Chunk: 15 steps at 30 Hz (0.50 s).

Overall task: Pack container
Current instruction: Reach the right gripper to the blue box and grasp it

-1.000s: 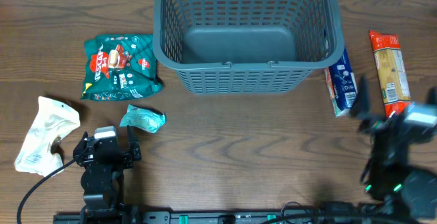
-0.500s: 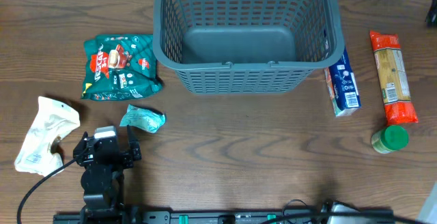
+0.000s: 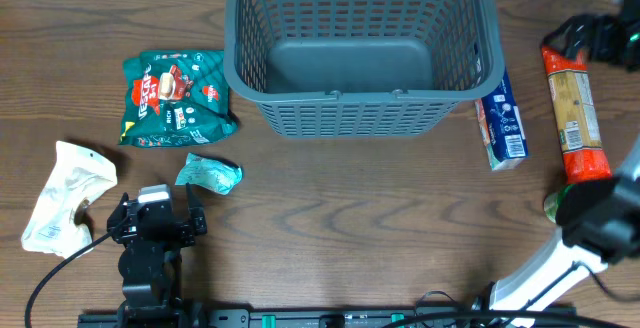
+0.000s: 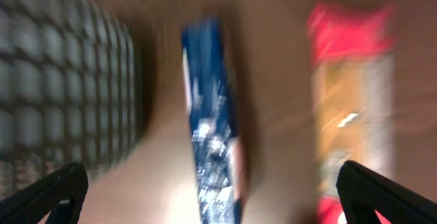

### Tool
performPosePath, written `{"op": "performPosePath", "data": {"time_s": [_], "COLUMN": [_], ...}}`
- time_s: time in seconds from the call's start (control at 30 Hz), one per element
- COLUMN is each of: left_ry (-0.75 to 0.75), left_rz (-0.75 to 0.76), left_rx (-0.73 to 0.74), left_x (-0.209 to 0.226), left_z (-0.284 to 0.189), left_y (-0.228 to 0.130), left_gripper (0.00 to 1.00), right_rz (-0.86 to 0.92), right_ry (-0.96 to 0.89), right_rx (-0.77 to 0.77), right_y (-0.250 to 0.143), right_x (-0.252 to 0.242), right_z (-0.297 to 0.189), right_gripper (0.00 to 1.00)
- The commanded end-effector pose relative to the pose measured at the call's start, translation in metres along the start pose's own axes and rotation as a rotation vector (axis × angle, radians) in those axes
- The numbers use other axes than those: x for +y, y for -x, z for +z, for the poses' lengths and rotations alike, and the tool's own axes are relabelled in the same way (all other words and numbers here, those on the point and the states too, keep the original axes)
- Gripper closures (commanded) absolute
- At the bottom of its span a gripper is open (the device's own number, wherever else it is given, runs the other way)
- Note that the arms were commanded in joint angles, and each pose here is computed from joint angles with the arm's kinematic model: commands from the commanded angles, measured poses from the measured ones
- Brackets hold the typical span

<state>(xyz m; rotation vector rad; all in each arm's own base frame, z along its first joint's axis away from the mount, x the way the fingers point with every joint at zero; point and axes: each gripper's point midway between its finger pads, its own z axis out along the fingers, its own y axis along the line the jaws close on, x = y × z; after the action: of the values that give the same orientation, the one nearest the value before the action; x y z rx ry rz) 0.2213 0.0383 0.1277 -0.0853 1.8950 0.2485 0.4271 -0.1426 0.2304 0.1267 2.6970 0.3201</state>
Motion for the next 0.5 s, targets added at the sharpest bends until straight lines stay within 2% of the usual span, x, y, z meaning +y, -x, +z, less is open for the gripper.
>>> {"op": "performPosePath", "data": {"time_s": [0.0, 0.17, 0.3, 0.47], "left_ry": [-0.001, -0.001, -0.001, -0.001], "left_rz": [0.022, 0.022, 0.022, 0.022], "left_rx": [0.017, 0.018, 0.017, 0.018], "left_x": [-0.001, -0.001, -0.001, -0.001], "left_z": [0.003, 0.003, 0.003, 0.003], "left_y": [-0.009, -0.009, -0.009, -0.009], "left_gripper": [0.02, 0.01, 0.01, 0.01], "right_rz": [-0.023, -0.042, -0.029, -0.111], "right_ry": [0.039, -0.056, 0.028, 0.112], "right_rx": [0.127, 0.368, 0.391, 0.405], "right_y": [-0.017, -0.055, -0.058, -0.06], "right_x": [0.0, -0.028, -0.017, -0.002], "right_z": [0.034, 0.078, 0.101, 0.121], "right_gripper": [0.01, 0.01, 0.01, 0.01]}}
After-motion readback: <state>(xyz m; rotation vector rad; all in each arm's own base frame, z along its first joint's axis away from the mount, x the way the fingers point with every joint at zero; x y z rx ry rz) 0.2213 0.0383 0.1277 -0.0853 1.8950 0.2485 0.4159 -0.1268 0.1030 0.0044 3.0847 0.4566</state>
